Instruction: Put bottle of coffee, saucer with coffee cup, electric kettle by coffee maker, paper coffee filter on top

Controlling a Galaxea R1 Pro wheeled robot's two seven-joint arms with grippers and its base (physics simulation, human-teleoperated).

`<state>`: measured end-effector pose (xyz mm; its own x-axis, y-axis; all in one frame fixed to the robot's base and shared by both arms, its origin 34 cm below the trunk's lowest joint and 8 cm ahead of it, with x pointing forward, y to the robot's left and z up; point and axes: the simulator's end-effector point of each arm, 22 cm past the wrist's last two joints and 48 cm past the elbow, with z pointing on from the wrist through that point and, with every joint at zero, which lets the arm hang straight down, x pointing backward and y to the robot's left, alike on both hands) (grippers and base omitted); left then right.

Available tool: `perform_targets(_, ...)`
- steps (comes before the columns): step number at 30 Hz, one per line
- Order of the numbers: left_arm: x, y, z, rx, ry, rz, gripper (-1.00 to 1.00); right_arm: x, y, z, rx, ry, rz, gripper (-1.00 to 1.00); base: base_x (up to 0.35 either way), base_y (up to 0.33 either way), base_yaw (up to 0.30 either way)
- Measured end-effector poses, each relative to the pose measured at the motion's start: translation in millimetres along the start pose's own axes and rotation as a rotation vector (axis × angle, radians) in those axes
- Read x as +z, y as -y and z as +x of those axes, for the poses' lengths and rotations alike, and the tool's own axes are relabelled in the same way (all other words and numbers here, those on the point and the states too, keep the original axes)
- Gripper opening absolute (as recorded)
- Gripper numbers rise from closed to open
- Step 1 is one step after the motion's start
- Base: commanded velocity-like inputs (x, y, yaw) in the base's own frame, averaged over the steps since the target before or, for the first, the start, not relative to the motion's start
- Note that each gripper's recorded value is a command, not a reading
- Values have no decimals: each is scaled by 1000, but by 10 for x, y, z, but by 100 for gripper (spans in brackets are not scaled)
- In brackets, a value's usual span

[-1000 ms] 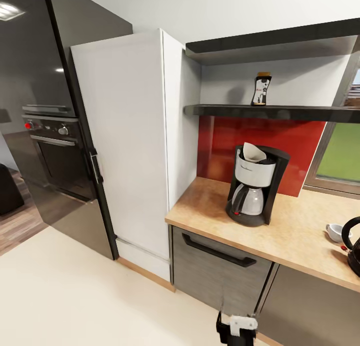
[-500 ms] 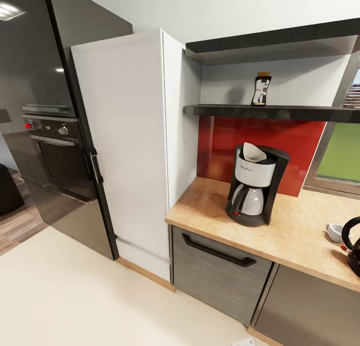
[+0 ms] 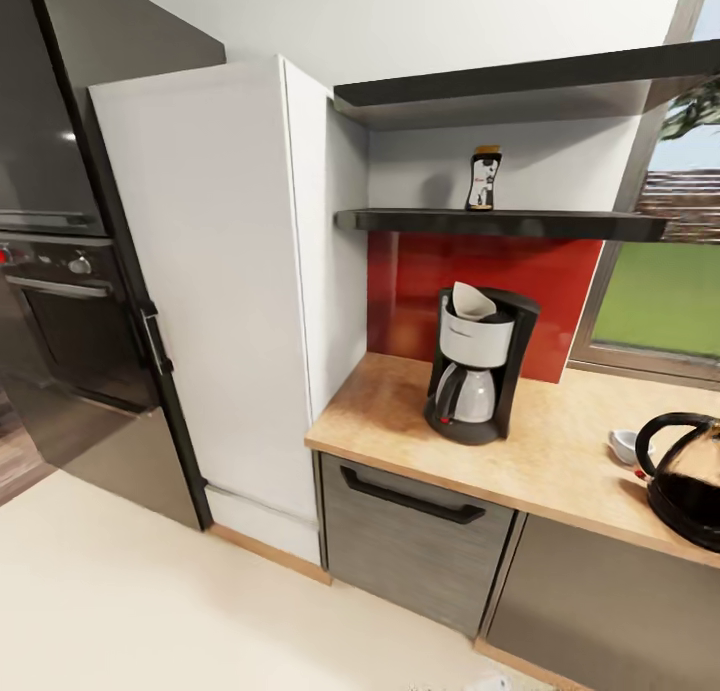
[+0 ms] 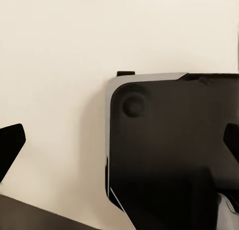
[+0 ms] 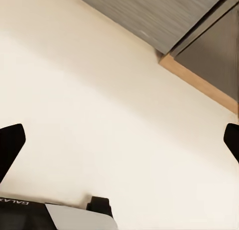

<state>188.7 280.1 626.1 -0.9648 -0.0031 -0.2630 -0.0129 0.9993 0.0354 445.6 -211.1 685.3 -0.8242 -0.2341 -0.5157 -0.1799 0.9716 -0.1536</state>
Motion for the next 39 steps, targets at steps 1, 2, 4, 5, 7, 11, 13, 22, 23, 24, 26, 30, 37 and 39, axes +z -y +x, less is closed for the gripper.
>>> perform_targets(1,0,0,-2,0,0,0,100,0,0,1,0,0,0,100,0,0,-298)
perform_targets(2,1,5,-5,0,1,1,100,1,2,-2,0,0,0,100,0,0,-298)
perform_targets(4,3,5,-14,0,2,1,100,1,4,2,0,0,0,100,0,0,-299)
perform_targets(5,3,5,-17,0,2,1,100,1,5,1,0,0,0,100,0,0,-299)
perform_targets(7,7,3,-33,0,4,1,100,1,6,4,0,0,0,100,0,0,-300)
perform_targets(11,9,12,-50,-1,7,2,100,0,9,6,0,-1,1,100,0,0,-300)
perform_targets(13,11,16,-67,-1,11,2,100,0,9,9,-1,-2,1,100,0,0,-300)
perform_targets(22,10,27,-72,-1,12,4,100,-4,14,141,-13,-60,3,100,0,0,-300)
perform_targets(23,11,27,-73,-1,12,4,100,-5,13,150,-14,-64,2,100,0,83,-300)
perform_targets(24,13,27,-82,-1,13,4,100,-5,13,166,-15,-72,2,100,0,150,-300)
perform_targets(26,13,27,-86,-1,13,4,100,-6,12,174,-16,-76,2,100,0,209,-300)
perform_targets(30,17,27,-108,-1,16,4,100,-6,19,180,-16,-78,2,100,0,276,-300)
perform_targets(37,22,28,-143,4,23,6,100,-5,26,180,-3,-80,4,100,0,188,-300)
perform_targets(39,26,20,-186,11,31,7,100,-6,30,187,8,-82,6,100,0,32,-300)
